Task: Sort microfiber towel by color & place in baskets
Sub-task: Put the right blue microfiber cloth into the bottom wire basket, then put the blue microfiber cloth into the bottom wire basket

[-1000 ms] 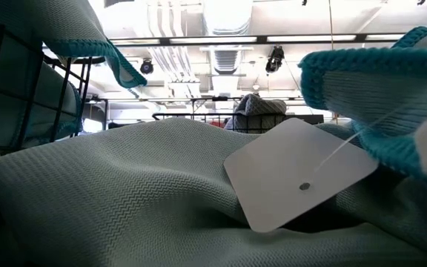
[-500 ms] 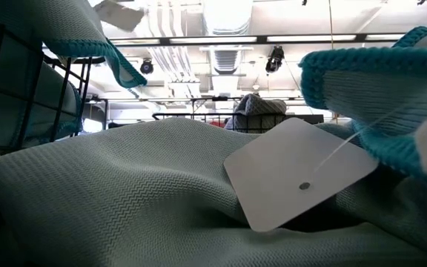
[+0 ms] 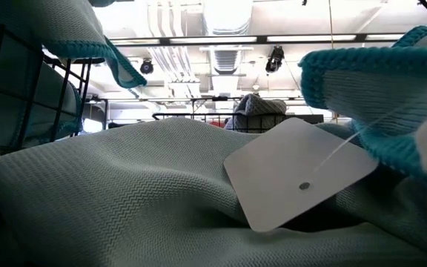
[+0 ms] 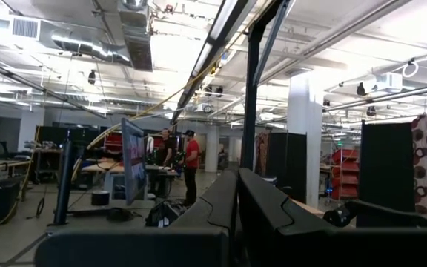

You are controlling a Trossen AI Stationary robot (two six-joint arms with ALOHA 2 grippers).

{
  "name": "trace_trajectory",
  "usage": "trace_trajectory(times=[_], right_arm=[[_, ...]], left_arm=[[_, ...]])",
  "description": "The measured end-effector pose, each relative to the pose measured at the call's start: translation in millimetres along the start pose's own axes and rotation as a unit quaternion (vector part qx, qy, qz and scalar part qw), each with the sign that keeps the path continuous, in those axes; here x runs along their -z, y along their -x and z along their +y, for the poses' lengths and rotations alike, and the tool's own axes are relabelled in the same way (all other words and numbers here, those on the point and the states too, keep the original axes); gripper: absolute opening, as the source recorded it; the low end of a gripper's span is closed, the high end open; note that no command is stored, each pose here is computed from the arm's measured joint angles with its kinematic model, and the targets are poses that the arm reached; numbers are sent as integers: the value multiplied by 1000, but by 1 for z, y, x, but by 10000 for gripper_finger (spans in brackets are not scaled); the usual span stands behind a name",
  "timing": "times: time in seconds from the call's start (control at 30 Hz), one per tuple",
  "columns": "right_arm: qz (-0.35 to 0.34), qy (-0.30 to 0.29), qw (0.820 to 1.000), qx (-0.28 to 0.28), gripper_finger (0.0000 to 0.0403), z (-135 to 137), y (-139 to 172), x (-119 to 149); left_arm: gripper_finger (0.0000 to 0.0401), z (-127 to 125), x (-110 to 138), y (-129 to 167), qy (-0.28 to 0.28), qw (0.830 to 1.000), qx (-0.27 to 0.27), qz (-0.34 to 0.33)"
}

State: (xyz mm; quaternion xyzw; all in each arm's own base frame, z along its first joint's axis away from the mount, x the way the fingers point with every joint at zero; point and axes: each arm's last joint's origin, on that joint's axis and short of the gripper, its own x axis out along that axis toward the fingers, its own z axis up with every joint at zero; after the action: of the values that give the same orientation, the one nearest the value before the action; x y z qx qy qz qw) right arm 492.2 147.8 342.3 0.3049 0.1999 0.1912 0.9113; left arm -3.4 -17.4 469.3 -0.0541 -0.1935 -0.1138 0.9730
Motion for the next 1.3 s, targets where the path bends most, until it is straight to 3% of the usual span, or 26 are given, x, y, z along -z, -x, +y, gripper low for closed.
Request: trace_trajectory(times=[0.43, 0.57, 0.77, 1.2, 1.3], right_arm=[[9, -3, 1000, 8, 113, -5, -5, 5], [53, -37, 998, 28, 131, -8, -2, 10], [137, -68, 985, 80, 129, -10, 7, 20], [218, -77, 964, 130, 114, 19, 41, 15], [253, -89, 951, 156, 112, 21, 49, 22]], left_arm=[[0, 0, 0, 0, 19, 1000, 0, 0], [0, 0, 0, 0, 28, 1000, 0, 0], [0, 0, 0, 0, 32, 999, 0, 0], [0, 0, 0, 0, 32, 999, 0, 0], [0, 0, 0, 0, 32, 1000, 0, 0]])
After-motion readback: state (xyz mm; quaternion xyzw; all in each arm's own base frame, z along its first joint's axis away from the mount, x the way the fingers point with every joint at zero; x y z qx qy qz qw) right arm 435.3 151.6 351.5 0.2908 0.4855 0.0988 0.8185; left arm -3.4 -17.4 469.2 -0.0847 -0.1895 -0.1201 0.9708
